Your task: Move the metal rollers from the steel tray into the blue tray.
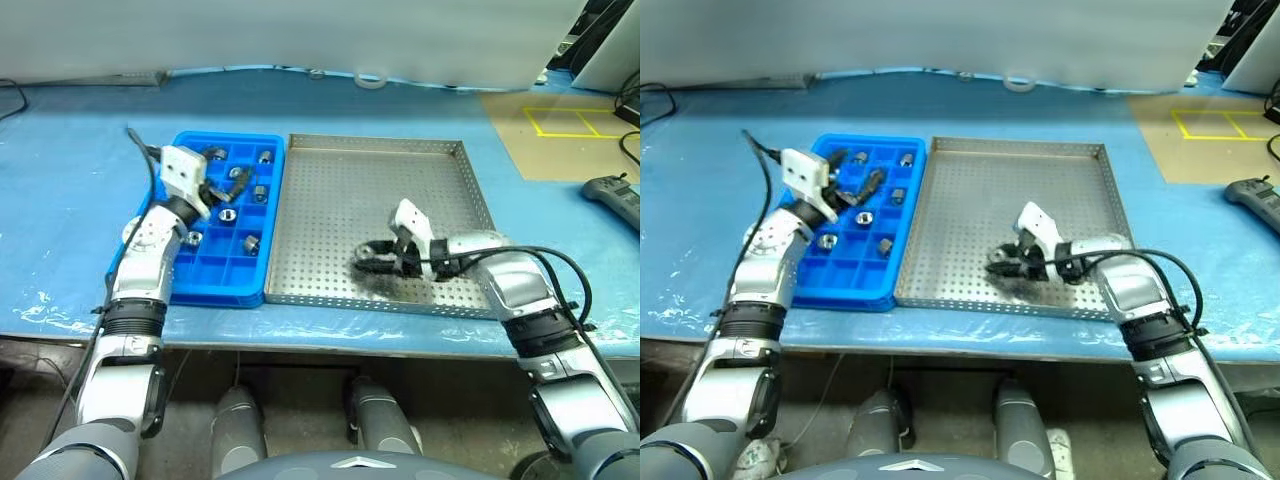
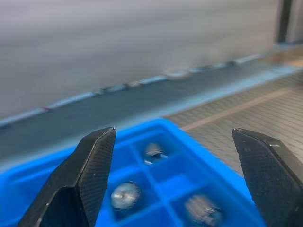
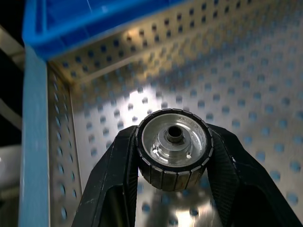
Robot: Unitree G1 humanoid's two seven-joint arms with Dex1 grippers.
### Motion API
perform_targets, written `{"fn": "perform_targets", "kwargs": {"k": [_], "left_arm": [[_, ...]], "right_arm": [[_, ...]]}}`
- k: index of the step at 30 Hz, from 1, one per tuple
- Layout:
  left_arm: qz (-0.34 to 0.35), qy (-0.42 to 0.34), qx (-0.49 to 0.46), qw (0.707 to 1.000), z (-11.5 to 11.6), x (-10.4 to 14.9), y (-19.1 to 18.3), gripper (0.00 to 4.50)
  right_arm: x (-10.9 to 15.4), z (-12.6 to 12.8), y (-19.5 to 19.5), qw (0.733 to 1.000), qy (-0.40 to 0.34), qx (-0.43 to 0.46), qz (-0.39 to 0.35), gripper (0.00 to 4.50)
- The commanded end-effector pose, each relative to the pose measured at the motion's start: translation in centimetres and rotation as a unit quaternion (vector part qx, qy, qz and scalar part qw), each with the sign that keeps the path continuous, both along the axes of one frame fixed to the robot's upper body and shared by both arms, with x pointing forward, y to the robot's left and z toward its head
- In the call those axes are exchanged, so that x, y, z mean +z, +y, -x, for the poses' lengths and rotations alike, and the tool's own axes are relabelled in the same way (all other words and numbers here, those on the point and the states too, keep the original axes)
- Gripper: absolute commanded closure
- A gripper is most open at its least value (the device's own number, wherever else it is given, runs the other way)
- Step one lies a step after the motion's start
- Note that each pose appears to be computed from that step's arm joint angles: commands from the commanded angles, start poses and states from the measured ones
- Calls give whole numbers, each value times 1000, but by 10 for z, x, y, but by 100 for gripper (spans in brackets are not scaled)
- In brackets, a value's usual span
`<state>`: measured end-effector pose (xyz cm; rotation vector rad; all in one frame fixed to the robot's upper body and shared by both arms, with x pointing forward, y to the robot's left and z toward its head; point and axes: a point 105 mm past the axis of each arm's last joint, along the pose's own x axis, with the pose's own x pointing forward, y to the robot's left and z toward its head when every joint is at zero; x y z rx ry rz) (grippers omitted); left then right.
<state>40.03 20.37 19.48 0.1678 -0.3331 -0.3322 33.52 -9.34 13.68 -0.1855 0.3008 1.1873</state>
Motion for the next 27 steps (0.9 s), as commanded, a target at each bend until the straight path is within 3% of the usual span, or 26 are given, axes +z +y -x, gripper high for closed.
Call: {"fn": "perform_targets", "kwargs": {"k": [1, 5, 10, 13, 22, 27], "left_arm": [[40, -68, 100, 992, 7, 31, 40, 34], [57, -83, 189, 977, 21, 32, 77, 34], [70, -76, 281, 954, 37, 26, 114, 34], [73, -75, 299, 949, 43, 23, 118, 34], [52, -65, 325, 942, 77, 12, 123, 34], [51, -53, 330, 941, 82, 7, 124, 34]], "right_arm": [[60, -8, 45, 992, -68, 47, -98, 287], [94, -12, 112, 977, -97, 100, -161, 287], [74, -7, 172, 975, -153, 127, -101, 287], [58, -10, 183, 974, -177, 123, -66, 287], [18, 26, 182, 962, -119, 245, -29, 287], [13, 20, 188, 966, -130, 224, -19, 287]]}}
